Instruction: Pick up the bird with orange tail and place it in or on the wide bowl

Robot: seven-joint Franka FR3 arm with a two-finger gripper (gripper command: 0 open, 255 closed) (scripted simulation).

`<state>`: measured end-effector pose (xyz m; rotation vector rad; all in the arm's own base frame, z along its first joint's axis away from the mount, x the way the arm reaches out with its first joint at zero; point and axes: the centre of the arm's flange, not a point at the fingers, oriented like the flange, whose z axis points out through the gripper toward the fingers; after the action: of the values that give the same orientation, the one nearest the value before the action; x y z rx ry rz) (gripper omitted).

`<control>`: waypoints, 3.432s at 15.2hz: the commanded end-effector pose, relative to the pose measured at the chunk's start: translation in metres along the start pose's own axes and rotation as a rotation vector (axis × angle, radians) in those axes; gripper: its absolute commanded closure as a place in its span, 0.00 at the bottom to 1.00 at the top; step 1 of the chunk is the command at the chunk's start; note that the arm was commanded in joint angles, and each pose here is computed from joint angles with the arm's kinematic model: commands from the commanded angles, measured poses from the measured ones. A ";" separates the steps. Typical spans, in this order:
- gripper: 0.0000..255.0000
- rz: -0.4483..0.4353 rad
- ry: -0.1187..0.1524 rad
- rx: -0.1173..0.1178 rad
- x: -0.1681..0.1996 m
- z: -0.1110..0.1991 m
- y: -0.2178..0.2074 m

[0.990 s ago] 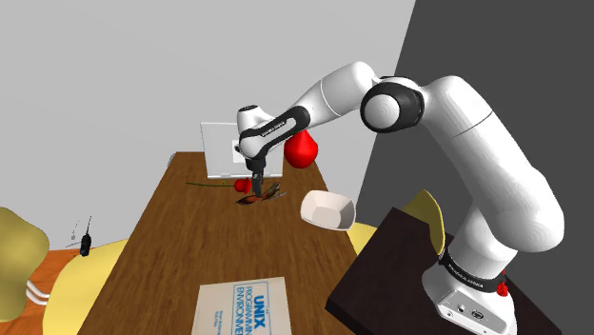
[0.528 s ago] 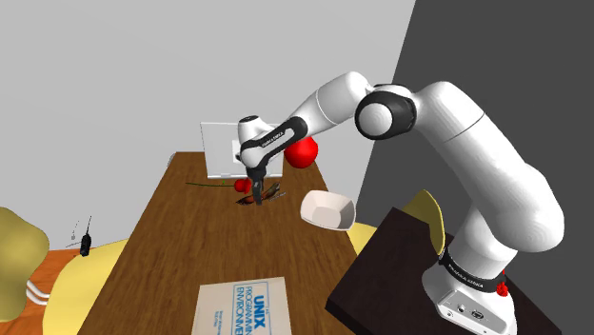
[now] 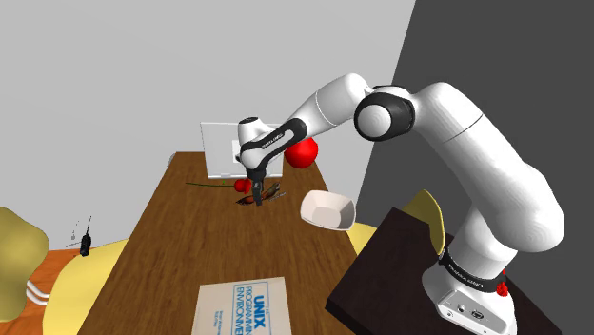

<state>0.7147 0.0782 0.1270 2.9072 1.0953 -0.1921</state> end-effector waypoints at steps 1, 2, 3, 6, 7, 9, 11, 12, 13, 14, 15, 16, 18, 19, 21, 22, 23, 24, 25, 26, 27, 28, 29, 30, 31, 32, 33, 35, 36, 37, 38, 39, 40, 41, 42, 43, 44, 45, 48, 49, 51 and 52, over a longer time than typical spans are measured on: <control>1.00 0.000 0.000 0.000 0.000 0.000 0.000; 1.00 0.000 0.000 0.000 0.000 0.000 0.000; 1.00 0.000 0.000 0.000 0.000 0.000 0.000; 1.00 0.000 0.000 0.000 0.000 0.000 0.000; 1.00 0.000 0.000 0.000 0.000 0.000 0.000; 1.00 0.000 0.000 0.000 0.000 0.000 0.000; 1.00 0.000 0.000 0.000 -0.001 -0.005 0.000; 1.00 0.000 0.000 0.000 -0.001 -0.010 0.000; 1.00 0.000 0.000 0.000 -0.002 -0.016 0.000; 1.00 0.000 0.000 0.000 -0.003 -0.021 0.000; 1.00 0.000 0.000 0.000 -0.003 -0.026 0.000; 1.00 0.000 0.000 0.000 -0.004 -0.031 -0.001; 1.00 0.000 0.000 0.000 -0.005 -0.042 -0.001; 1.00 0.000 0.000 0.000 -0.006 -0.047 -0.001; 1.00 0.000 0.000 0.000 -0.007 -0.058 -0.001; 1.00 0.000 0.000 0.000 -0.008 -0.063 -0.001; 1.00 0.000 0.000 0.000 -0.009 -0.068 -0.001; 1.00 0.000 0.000 0.000 -0.009 -0.073 -0.001; 1.00 0.000 0.000 0.000 -0.010 -0.079 -0.001; 1.00 0.000 0.000 0.000 -0.011 -0.084 -0.001; 1.00 0.000 0.000 0.000 -0.011 -0.089 -0.002; 1.00 0.000 0.000 0.000 -0.012 -0.094 -0.002; 1.00 0.000 0.000 0.000 -0.013 -0.099 -0.002; 1.00 0.000 0.000 0.000 -0.013 -0.105 -0.002; 1.00 0.000 0.000 0.000 -0.014 -0.110 -0.002; 1.00 0.000 0.000 0.000 -0.015 -0.115 -0.002; 1.00 0.000 0.000 0.000 -0.015 -0.120 -0.002; 1.00 0.000 0.000 0.000 -0.028 -0.121 -0.006; 1.00 0.000 0.000 0.000 -0.040 -0.119 -0.010; 1.00 0.000 0.000 0.000 -0.053 -0.118 -0.014; 1.00 0.000 0.000 0.000 -0.065 -0.116 -0.018; 1.00 0.000 0.000 0.000 -0.078 -0.115 -0.023; 1.00 0.000 0.000 0.000 -0.090 -0.113 -0.027; 1.00 0.000 0.000 0.000 -0.103 -0.112 -0.031; 1.00 0.000 0.000 0.000 -0.115 -0.110 -0.035; 1.00 0.000 0.000 0.000 -0.128 -0.109 -0.039; 1.00 0.000 0.000 0.000 -0.114 -0.111 -0.035; 0.00 0.000 0.000 0.000 -0.114 -0.111 -0.035; 0.00 -0.014 0.029 -0.023 -0.100 -0.078 -0.051; 0.00 -0.019 0.039 -0.031 -0.095 -0.067 -0.056; 0.00 -0.023 0.046 -0.036 -0.092 -0.053 -0.059; 0.00 -0.023 0.046 -0.036 -0.091 -0.048 -0.059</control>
<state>0.6133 0.0649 0.1944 2.8833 1.1254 -0.1113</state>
